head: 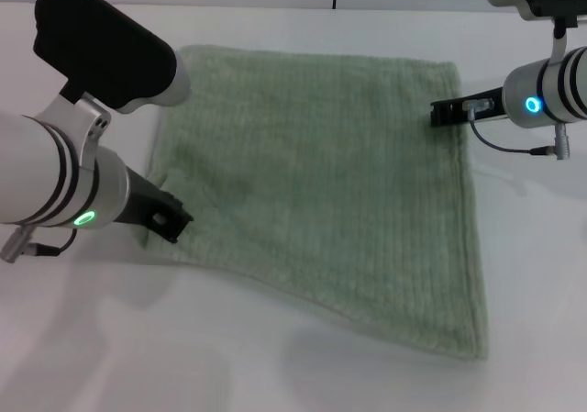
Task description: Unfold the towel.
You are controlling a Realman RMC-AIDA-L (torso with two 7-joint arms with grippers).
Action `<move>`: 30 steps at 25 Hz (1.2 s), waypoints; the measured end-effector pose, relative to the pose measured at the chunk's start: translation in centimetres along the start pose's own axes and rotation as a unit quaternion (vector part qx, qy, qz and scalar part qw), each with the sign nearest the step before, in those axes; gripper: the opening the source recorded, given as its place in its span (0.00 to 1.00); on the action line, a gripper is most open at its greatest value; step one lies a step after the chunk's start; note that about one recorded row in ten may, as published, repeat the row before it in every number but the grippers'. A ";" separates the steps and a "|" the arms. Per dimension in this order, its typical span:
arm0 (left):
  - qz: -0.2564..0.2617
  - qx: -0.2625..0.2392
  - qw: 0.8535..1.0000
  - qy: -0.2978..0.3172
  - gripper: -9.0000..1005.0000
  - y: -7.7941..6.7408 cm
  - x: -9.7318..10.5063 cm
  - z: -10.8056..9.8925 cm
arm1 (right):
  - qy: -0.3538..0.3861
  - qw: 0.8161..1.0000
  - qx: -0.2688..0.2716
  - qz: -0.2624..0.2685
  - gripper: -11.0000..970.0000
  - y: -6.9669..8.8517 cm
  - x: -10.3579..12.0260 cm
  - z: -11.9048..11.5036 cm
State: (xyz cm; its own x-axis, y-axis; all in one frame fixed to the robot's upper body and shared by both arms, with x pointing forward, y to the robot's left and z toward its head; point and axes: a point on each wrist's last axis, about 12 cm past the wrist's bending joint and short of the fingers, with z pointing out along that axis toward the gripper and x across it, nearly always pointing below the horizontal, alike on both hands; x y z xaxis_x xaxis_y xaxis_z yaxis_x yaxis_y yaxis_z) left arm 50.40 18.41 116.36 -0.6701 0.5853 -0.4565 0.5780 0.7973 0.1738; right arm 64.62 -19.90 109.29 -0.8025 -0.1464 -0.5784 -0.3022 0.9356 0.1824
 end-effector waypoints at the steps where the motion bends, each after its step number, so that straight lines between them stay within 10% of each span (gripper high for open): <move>1: -0.001 0.000 1.000 0.003 0.07 0.1 0.1 0.0 | 0.000 1.000 0.000 0.000 0.02 0.0 0.0 0.0; 27: -0.035 0.004 0.998 0.056 0.08 0.2 1.4 0.3 | 0.000 1.000 -0.003 -0.001 0.02 0.1 -0.2 -0.1; 30: -0.040 0.001 0.998 0.047 0.25 0.5 1.2 0.2 | -0.005 1.000 -0.004 -0.003 0.02 0.2 -0.5 -0.3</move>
State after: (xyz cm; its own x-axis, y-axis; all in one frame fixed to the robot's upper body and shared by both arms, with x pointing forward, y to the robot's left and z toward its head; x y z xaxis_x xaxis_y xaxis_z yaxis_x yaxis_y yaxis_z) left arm 49.99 19.46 115.68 -0.7552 0.5313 -0.3840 0.5216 0.8418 0.1389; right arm 64.76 -19.74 109.83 -0.7954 -0.1486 -0.5876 -0.3108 0.9323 0.1850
